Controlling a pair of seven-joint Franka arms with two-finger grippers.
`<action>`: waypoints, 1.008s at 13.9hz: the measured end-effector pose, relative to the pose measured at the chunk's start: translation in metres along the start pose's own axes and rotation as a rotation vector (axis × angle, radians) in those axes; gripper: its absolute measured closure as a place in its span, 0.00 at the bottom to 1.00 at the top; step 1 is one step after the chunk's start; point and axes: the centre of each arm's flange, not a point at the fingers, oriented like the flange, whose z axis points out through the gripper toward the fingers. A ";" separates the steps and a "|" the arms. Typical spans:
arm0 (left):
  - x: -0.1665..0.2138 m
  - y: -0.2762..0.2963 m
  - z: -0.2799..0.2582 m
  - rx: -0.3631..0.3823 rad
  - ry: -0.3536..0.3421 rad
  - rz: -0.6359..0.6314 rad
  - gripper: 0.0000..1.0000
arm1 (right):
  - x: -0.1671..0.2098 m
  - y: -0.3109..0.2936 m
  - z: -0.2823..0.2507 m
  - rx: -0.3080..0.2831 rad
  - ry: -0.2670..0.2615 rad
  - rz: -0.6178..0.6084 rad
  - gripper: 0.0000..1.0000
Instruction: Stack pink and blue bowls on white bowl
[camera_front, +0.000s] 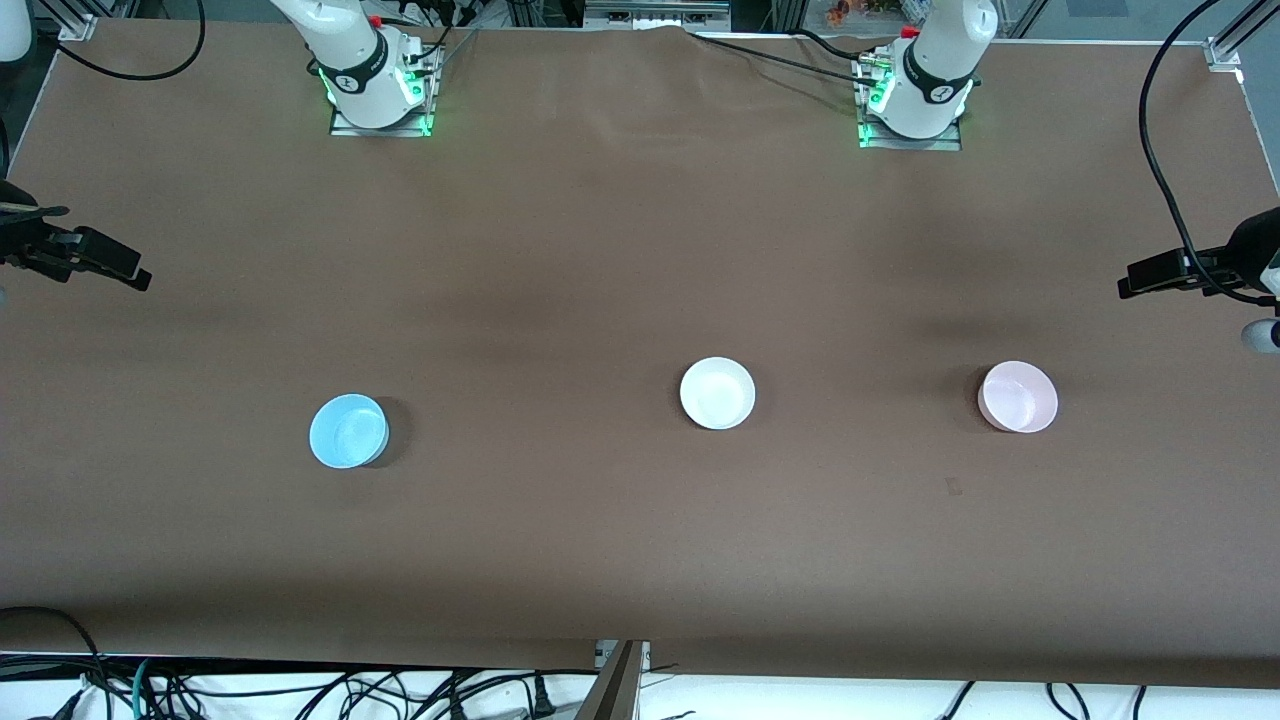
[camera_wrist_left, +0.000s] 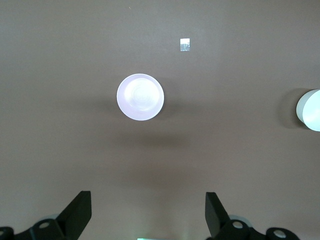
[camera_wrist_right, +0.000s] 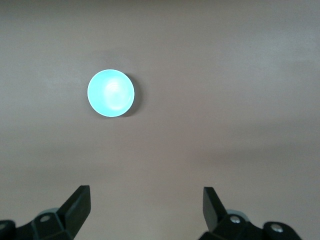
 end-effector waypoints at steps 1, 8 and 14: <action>0.000 0.000 0.000 0.000 0.000 0.000 0.00 | 0.000 0.000 0.000 0.000 -0.001 0.000 0.00; 0.001 -0.010 0.003 -0.006 -0.005 -0.016 0.00 | 0.001 0.000 0.003 0.000 -0.006 -0.001 0.01; 0.013 -0.056 0.028 -0.020 -0.048 -0.090 0.00 | 0.001 0.000 0.003 0.000 -0.006 -0.001 0.00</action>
